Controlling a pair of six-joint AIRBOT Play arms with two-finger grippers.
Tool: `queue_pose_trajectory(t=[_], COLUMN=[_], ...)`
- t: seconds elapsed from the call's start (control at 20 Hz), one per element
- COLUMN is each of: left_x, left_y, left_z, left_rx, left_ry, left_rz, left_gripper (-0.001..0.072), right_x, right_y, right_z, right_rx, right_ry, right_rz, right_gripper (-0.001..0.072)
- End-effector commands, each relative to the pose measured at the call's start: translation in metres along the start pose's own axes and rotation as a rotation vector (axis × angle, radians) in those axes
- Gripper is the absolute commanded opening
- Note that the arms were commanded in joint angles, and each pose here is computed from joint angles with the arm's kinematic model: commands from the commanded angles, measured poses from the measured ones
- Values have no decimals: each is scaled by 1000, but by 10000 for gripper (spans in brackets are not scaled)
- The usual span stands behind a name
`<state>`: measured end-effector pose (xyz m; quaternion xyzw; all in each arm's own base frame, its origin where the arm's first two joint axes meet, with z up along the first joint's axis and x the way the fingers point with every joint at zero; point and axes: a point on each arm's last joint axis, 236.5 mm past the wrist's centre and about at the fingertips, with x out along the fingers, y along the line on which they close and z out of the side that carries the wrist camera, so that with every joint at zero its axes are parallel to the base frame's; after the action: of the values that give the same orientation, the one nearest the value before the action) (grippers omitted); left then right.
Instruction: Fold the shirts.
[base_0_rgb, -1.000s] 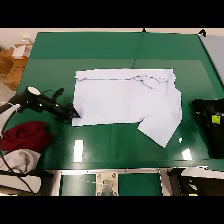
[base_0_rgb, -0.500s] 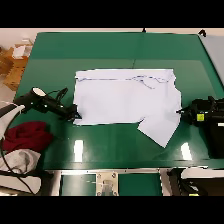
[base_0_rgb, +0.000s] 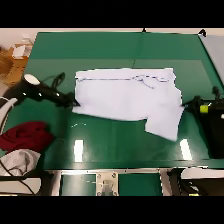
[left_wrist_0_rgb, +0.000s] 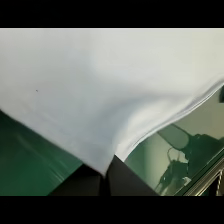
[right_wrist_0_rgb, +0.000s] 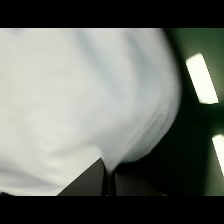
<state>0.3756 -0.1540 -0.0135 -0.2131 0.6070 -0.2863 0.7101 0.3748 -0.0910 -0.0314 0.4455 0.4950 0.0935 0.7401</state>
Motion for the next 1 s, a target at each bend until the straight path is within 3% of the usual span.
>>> queue_pose_trajectory(t=[0.0, 0.2, 0.4, 0.5, 0.65, 0.95], left_x=[-109, -313, -447, -471, -459, -326], left_y=[-97, -277, -392, -393, -356, -224], left_z=[56, 48, -53, -77, -66, 31], left_rx=[237, 680, 976, 979, 867, 574], left_ry=[-269, -800, -1209, -1306, -1241, -880], left_rz=[4, 36, 82, 166, 261, 270], left_gripper=[23, 24, 25, 24, 24, 25], right_x=[-84, -245, -358, -384, -388, -301], right_y=[150, 347, 455, 474, 472, 374], right_z=[43, 10, -87, -118, -122, -34], right_rx=[-284, -741, -1019, -1071, -1064, -799], right_ry=[-229, -680, -1097, -1242, -1275, -1009], right_rz=[210, 273, 188, 130, 92, 151], right_gripper=[22, 22, 22, 22, 22, 22])
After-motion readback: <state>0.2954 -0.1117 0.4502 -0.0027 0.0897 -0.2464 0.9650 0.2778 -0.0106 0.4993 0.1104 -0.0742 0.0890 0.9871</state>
